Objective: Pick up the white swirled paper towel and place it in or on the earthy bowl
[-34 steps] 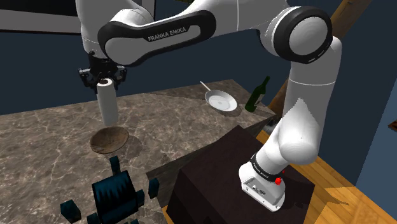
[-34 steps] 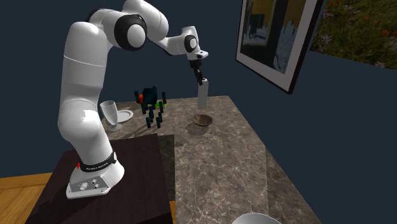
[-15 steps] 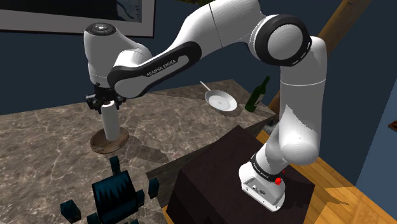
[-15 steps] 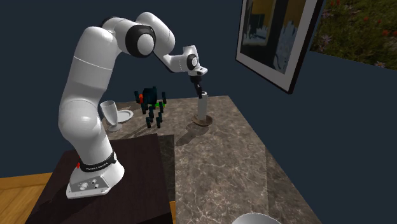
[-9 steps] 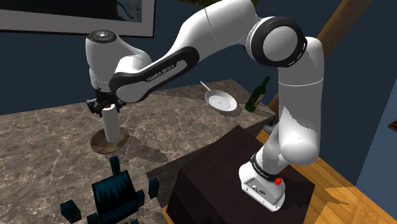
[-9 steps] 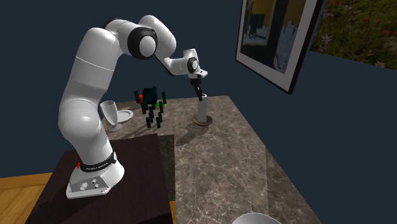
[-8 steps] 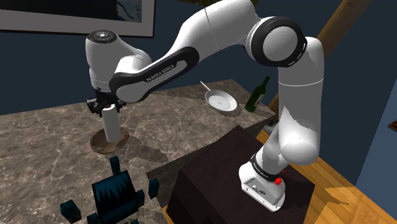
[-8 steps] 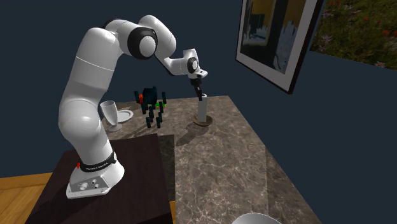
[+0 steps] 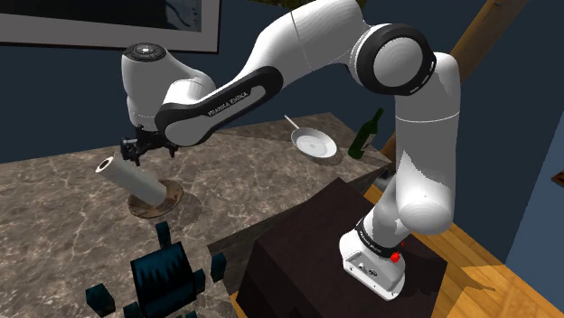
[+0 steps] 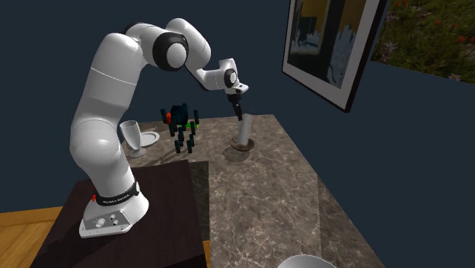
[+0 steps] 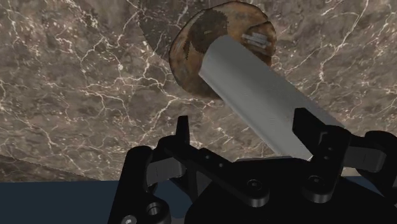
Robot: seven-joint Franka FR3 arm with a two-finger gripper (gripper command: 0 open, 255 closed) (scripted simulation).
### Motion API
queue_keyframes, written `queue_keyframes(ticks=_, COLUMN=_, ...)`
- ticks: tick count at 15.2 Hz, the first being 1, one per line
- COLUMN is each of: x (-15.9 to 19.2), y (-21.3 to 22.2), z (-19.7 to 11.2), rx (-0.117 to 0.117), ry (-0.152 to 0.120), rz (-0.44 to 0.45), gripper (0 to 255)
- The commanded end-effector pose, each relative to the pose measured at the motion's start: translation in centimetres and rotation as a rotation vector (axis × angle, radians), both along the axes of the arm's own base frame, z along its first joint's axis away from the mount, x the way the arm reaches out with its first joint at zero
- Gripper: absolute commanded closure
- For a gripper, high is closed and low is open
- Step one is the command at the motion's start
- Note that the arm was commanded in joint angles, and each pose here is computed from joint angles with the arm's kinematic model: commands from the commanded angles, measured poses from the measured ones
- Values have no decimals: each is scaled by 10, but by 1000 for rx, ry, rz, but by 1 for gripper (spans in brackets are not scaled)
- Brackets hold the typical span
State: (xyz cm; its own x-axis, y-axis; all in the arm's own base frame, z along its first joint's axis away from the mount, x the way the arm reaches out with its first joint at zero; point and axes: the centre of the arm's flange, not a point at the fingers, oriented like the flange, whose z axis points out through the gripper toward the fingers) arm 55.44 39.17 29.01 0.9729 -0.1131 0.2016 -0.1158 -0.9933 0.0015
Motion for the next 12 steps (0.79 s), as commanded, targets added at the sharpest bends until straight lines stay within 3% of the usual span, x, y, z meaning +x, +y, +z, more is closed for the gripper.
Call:
queue_keyframes(ticks=1, x=0, y=0, z=0, rx=0, ry=0, rz=0, gripper=0)
queue_keyframes(ticks=5, x=-10, y=1, z=49, rx=0, ry=0, rz=0, gripper=0)
queue_keyframes(ticks=12, x=-10, y=1, z=49, rx=0, ry=0, rz=0, gripper=0)
